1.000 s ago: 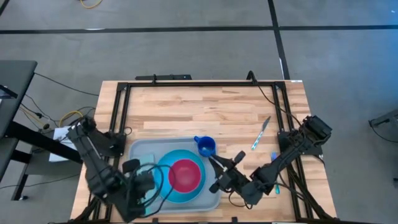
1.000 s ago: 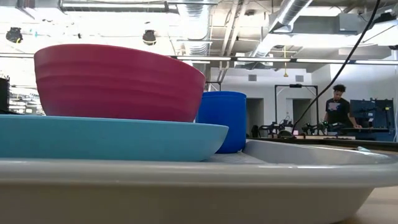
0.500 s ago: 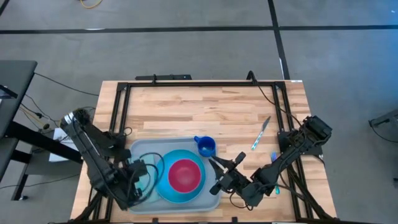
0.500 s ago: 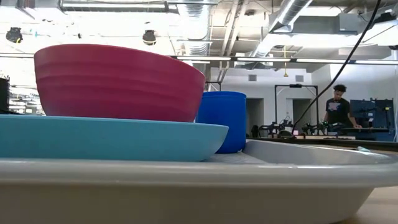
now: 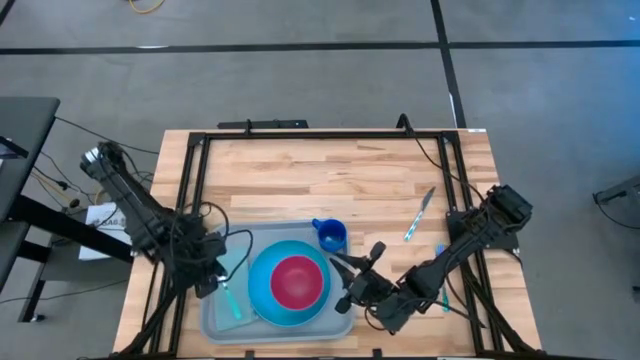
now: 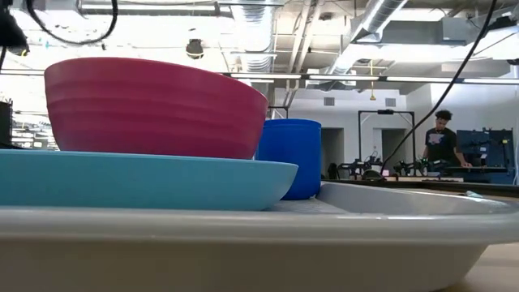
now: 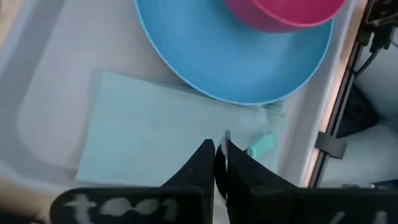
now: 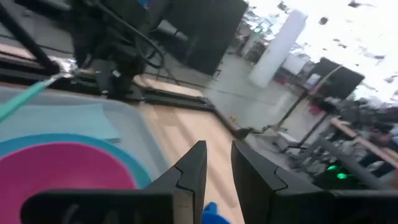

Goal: Set up tray
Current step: Put the green spoon on the blue napkin on the gray serving tray, then adjust the blue napkin on the gray serving tray, then put the blue fork beside the green spoon on the blue napkin on the gray serving tray

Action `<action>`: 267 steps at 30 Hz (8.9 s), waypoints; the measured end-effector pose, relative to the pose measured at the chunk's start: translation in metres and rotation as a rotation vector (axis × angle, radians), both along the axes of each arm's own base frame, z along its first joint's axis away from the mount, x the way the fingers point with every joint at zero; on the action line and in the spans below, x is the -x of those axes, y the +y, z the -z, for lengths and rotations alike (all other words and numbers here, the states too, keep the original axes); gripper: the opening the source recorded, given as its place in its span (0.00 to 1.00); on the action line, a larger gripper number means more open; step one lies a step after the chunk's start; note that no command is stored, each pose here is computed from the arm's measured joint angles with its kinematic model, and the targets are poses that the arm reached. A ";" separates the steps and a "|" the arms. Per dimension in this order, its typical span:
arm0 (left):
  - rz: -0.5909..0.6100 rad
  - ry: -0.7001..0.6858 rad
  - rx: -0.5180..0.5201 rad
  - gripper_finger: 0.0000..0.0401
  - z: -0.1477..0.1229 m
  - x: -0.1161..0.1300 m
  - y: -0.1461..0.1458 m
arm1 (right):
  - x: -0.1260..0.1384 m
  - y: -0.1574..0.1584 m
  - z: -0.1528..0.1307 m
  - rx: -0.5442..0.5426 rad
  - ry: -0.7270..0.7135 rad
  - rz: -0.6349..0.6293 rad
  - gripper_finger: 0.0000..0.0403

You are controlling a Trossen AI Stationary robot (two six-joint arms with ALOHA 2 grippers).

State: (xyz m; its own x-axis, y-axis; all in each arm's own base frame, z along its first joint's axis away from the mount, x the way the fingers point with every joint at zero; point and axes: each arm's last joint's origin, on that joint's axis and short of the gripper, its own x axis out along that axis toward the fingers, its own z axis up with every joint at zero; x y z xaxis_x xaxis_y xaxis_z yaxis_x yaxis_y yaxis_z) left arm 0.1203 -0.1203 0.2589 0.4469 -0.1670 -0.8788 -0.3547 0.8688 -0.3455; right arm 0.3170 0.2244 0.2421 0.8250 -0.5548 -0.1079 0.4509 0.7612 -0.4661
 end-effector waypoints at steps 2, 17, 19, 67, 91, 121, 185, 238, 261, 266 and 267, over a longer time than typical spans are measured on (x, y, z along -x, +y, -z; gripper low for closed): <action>0.033 -0.006 0.027 0.00 0.011 0.000 0.004 | -0.003 -0.003 0.003 -0.034 0.009 -0.032 0.17; 0.222 -0.087 0.011 0.00 0.026 -0.019 0.019 | -0.026 -0.033 0.006 -0.145 0.023 -0.082 0.17; 0.233 -0.094 -0.004 0.00 0.026 -0.021 0.021 | -0.027 -0.035 0.006 -0.150 0.032 -0.094 0.17; 0.065 0.173 -0.034 0.28 0.054 -0.065 0.020 | -0.021 -0.038 0.019 -0.116 0.158 -0.083 0.17; 0.048 0.408 -0.226 0.00 0.118 -0.021 -0.078 | -0.017 -0.032 0.021 -0.126 0.164 -0.093 0.17; 0.081 0.482 -0.510 0.00 0.111 -0.036 -0.032 | -0.019 -0.035 0.021 -0.145 0.155 -0.080 0.17; -0.273 -0.483 -0.748 0.00 0.004 -0.074 -0.070 | 0.126 -0.026 0.004 -0.793 0.737 0.171 0.17; -0.207 -0.362 -1.006 0.22 0.001 -0.121 -0.028 | 0.170 -0.031 0.027 -1.118 0.876 0.982 0.17; -0.210 -0.365 -0.999 0.22 0.001 -0.122 -0.028 | 0.194 -0.053 0.106 -1.152 0.573 1.075 0.17; -0.225 -0.367 -0.975 0.22 0.001 -0.122 -0.028 | 0.196 -0.055 0.108 -1.142 0.588 1.094 0.17; -0.221 -0.362 -0.966 0.22 0.001 -0.122 -0.028 | 0.196 -0.055 0.108 -1.140 0.588 1.095 0.17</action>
